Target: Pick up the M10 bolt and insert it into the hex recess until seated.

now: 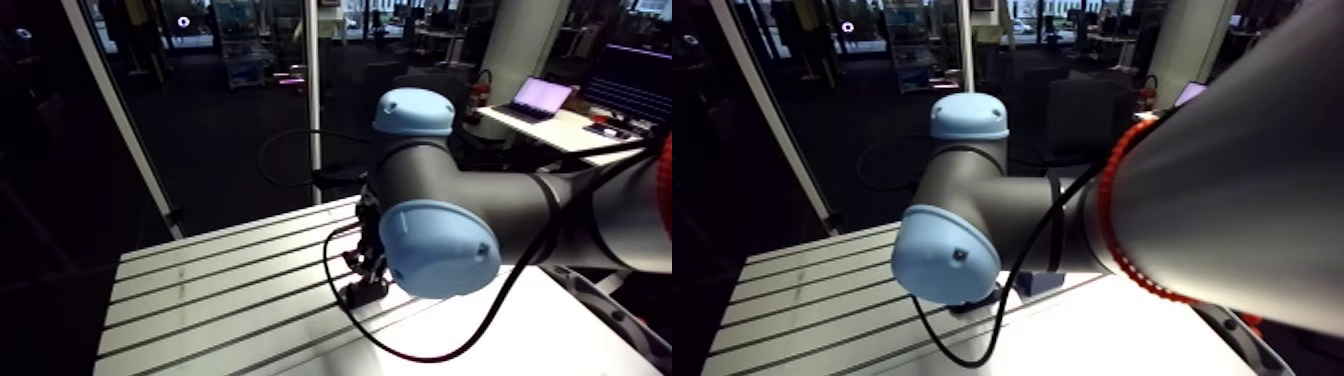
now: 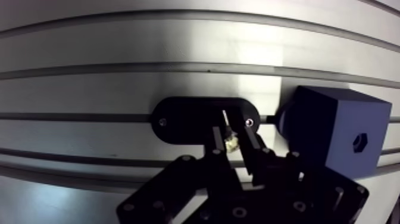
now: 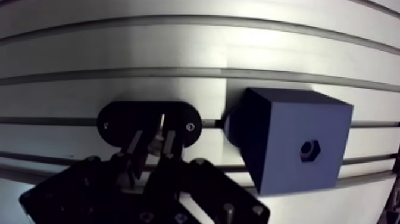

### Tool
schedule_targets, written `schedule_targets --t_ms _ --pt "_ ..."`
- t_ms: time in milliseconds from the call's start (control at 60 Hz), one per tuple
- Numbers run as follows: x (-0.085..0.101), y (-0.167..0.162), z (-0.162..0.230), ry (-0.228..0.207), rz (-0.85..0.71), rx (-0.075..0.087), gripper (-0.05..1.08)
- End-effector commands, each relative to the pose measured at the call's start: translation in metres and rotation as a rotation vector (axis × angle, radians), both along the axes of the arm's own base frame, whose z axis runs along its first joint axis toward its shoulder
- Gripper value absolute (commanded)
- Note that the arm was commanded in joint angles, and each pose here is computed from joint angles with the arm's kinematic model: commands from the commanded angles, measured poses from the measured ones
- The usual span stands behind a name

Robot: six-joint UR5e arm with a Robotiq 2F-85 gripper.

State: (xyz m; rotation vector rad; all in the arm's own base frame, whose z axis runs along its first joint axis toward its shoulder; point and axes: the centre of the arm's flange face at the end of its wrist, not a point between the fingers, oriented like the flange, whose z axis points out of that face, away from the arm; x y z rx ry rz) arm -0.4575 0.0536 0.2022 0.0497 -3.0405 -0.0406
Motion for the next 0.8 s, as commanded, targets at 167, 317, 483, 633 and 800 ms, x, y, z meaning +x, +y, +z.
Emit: schedule_targets --t_ms 167,317,483,633,800 --pt "-0.001 0.001 0.001 0.0 0.0 -0.001 0.77" --pt "-0.002 0.002 0.007 0.013 -0.001 0.0 0.8" --pt "-0.009 0.004 0.02 0.032 0.0 0.006 0.82" --pt "-0.015 0.005 0.048 0.05 0.003 0.007 0.85" --pt "-0.023 0.006 0.086 0.05 -0.01 0.001 0.92"
